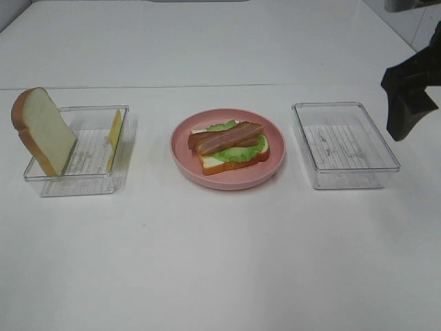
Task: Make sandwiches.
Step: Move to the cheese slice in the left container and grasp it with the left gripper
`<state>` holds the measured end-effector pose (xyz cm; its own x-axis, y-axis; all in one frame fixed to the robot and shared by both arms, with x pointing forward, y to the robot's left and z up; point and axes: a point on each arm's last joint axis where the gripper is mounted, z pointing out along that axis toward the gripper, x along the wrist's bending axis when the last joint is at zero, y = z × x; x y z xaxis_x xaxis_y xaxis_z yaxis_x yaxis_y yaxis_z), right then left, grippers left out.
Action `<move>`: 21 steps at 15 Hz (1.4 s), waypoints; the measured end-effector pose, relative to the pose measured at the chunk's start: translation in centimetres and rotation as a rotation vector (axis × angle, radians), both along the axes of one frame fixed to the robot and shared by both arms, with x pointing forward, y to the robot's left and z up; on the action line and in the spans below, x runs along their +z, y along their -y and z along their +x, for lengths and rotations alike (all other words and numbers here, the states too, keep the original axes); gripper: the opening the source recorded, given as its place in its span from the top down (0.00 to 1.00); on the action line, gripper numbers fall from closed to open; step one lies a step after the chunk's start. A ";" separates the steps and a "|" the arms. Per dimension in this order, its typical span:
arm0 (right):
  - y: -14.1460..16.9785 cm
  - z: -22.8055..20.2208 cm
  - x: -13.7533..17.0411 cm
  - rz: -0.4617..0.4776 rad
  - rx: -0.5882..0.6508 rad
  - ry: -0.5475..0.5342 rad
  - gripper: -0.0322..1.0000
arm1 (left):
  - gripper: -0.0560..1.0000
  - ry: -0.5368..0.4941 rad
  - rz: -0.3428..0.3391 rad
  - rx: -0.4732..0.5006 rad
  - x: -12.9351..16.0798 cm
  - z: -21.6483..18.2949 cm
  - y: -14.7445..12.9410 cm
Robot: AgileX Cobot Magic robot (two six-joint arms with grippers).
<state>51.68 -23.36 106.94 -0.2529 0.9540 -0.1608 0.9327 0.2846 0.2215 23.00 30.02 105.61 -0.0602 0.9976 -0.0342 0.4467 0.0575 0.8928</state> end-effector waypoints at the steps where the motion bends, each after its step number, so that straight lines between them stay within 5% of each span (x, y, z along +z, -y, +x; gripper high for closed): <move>1: 0.3 -0.8 -1.0 -0.011 -0.008 -0.025 0.10 | 0.02 0.000 0.000 0.000 0.0 0.0 0.0; 4: 1.8 -2.5 -1.6 -0.010 -0.053 -0.041 0.10 | 0.02 0.000 0.000 0.000 0.0 0.0 0.0; 11: 5.4 -11.4 0.4 0.049 -0.159 0.168 0.10 | 0.02 0.000 0.000 0.000 0.0 0.0 0.0; 21: 7.5 -22.7 -2.6 0.102 -0.198 0.459 0.10 | 0.02 0.000 0.000 0.000 0.0 0.0 0.0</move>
<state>28.96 -30.83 104.30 0.0091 0.9931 -0.1168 0.7663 0.0681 0.6388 23.00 30.02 105.61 -0.0602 0.9976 -0.0342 0.4467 0.0575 0.8928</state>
